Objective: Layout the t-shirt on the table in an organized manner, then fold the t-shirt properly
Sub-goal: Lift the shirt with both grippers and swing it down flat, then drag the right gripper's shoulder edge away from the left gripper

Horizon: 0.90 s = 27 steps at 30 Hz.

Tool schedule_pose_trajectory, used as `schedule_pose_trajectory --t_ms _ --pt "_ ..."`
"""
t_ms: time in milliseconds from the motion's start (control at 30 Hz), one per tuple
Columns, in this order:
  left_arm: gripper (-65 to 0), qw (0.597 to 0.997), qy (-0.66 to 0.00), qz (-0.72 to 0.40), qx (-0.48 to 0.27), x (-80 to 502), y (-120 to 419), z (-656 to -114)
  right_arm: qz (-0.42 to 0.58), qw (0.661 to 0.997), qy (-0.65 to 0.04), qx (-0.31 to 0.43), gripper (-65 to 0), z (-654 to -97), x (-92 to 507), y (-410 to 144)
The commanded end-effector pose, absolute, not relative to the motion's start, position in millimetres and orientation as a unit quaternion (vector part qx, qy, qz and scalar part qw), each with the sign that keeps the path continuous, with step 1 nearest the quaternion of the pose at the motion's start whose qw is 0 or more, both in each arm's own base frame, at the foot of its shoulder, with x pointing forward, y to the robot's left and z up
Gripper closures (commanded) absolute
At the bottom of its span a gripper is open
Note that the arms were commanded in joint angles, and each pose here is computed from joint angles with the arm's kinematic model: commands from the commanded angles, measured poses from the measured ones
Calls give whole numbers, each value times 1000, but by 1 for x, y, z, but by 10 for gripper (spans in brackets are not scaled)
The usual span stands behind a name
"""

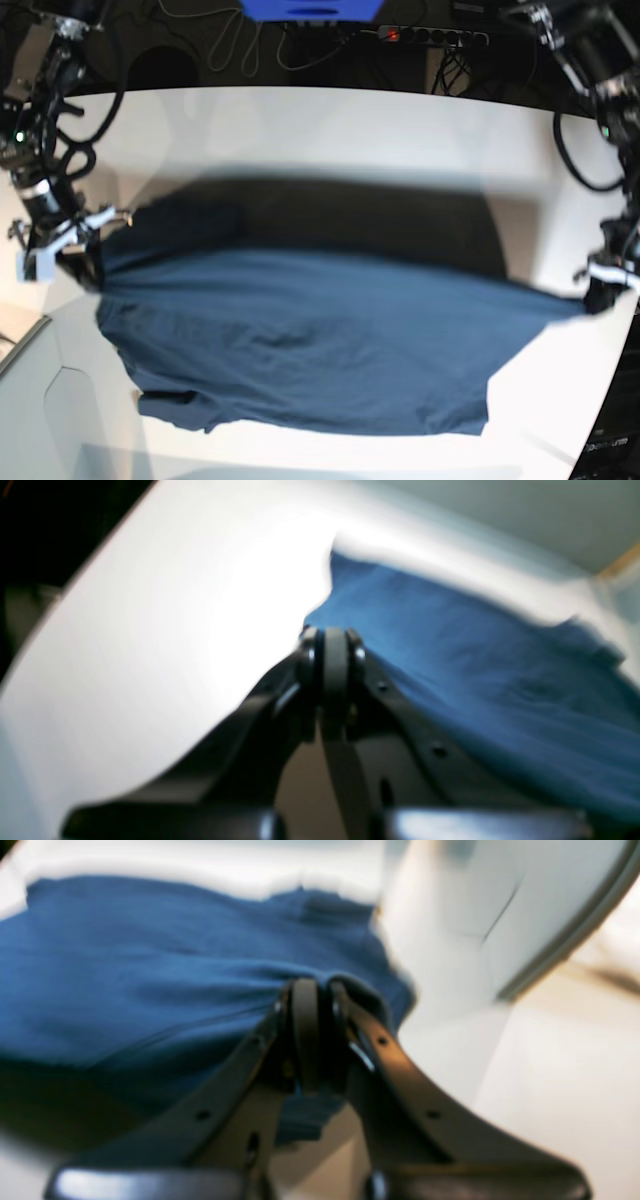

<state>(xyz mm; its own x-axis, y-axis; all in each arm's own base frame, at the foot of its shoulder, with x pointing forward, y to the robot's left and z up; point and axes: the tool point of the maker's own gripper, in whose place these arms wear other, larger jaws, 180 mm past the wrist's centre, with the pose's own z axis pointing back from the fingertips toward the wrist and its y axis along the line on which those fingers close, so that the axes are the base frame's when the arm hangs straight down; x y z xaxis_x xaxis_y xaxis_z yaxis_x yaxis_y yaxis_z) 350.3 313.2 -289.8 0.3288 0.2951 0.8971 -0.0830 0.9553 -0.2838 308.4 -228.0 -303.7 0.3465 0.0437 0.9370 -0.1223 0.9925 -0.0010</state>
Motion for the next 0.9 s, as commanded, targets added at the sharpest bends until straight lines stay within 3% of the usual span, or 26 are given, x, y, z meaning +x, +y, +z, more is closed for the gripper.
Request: schedule_pose_trajectory --t_ms 0,467,867 --pt "-1 784 -603 112 -93 353 320 -266 71 802 -592 43 0 -289 308 -223" --pt "-1 842 -502 182 -80 287 349 -357 72 851 -518 55 0 -339 254 -219" --pt "-1 848 -480 206 -85 277 354 -377 25 863 -499 81 0 -376 286 -230"
